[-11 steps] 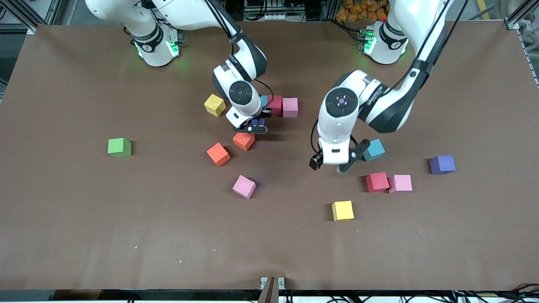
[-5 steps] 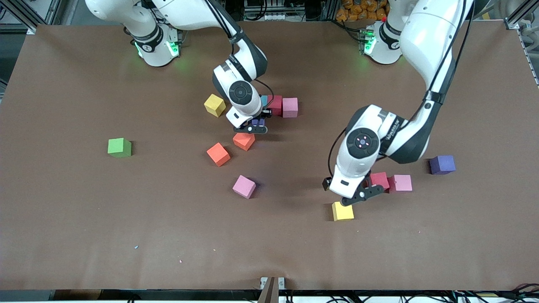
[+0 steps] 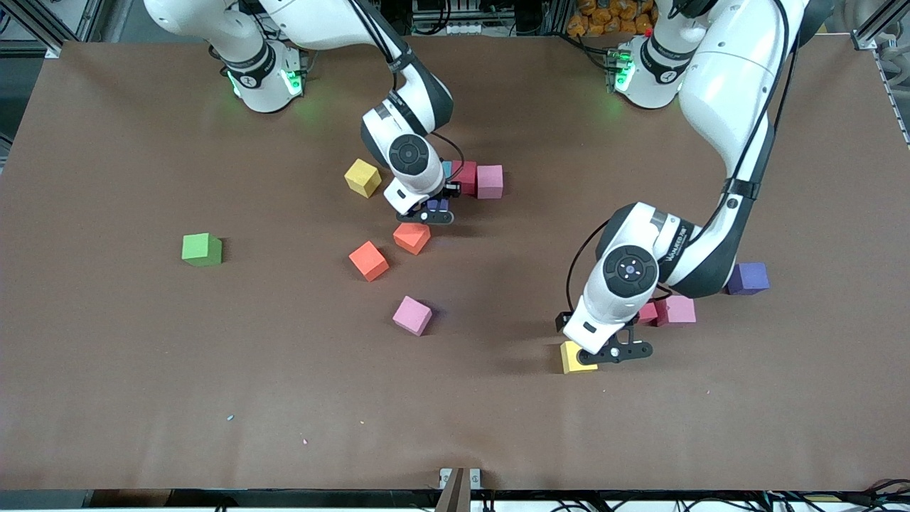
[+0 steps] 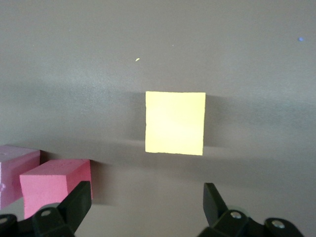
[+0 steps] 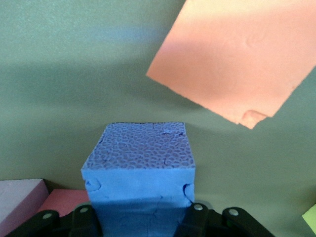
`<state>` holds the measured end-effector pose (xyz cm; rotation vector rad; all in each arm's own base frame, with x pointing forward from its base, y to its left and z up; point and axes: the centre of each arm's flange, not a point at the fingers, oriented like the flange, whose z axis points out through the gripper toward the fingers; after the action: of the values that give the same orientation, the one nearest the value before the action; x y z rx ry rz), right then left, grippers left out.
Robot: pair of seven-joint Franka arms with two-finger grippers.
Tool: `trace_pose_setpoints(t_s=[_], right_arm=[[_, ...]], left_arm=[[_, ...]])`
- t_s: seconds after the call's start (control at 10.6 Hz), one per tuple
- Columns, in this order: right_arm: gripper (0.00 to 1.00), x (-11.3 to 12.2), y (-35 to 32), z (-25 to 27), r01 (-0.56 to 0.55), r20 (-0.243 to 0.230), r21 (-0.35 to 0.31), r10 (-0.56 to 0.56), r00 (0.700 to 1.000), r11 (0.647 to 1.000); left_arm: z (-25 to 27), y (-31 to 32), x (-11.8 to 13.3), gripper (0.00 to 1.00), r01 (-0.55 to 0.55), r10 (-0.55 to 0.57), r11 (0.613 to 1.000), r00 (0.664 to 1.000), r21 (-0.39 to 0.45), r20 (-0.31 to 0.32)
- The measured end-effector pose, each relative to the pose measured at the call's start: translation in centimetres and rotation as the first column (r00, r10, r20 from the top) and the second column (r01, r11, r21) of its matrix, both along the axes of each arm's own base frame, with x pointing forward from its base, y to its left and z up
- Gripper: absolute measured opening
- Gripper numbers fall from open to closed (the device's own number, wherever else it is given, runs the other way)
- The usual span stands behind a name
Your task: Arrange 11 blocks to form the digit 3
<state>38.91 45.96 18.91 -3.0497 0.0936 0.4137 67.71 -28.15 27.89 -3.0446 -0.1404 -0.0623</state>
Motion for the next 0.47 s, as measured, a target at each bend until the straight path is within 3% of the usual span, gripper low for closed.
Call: trace_pose_setpoints(t_s=[0.47], right_arm=[[0.54,0.00,0.00,-0.01,0.000,0.000,0.000,0.000,1.000,1.000]], left_arm=[[-0.79,0.02,0.46,1.00,-0.027,0.027,0.998,1.000,-0.048,0.003]])
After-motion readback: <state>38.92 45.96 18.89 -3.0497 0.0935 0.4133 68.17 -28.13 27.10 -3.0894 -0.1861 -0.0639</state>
